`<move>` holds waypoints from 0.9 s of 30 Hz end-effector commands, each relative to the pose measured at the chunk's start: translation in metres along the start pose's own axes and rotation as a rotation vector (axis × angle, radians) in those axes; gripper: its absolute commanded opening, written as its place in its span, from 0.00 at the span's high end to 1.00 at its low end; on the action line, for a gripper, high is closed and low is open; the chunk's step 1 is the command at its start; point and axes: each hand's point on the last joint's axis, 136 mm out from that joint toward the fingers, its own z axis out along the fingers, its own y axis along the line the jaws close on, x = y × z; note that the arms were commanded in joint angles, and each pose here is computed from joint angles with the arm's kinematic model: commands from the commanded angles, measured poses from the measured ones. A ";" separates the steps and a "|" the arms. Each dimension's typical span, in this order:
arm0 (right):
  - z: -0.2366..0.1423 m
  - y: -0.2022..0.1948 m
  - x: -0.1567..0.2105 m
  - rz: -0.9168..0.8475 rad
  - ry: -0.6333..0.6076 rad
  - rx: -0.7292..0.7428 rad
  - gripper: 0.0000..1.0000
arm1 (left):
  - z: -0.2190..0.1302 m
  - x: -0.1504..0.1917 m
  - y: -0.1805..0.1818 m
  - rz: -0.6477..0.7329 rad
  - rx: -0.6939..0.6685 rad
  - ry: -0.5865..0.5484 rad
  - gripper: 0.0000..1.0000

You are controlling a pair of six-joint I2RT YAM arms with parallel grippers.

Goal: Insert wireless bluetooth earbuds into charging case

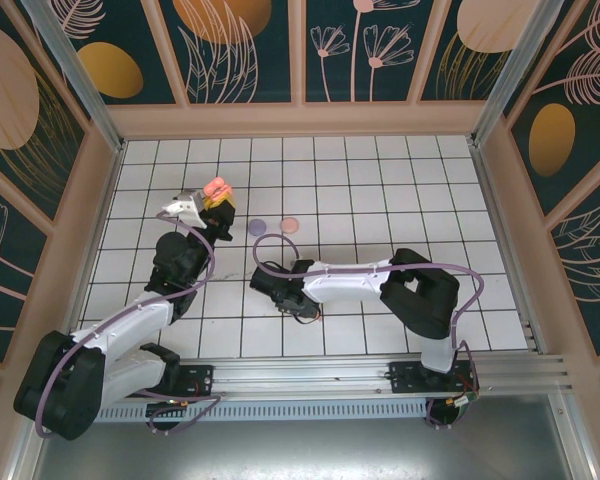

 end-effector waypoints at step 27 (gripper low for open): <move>-0.007 -0.006 0.025 -0.002 0.058 -0.008 0.56 | 0.009 -0.010 -0.016 0.005 0.035 -0.027 1.00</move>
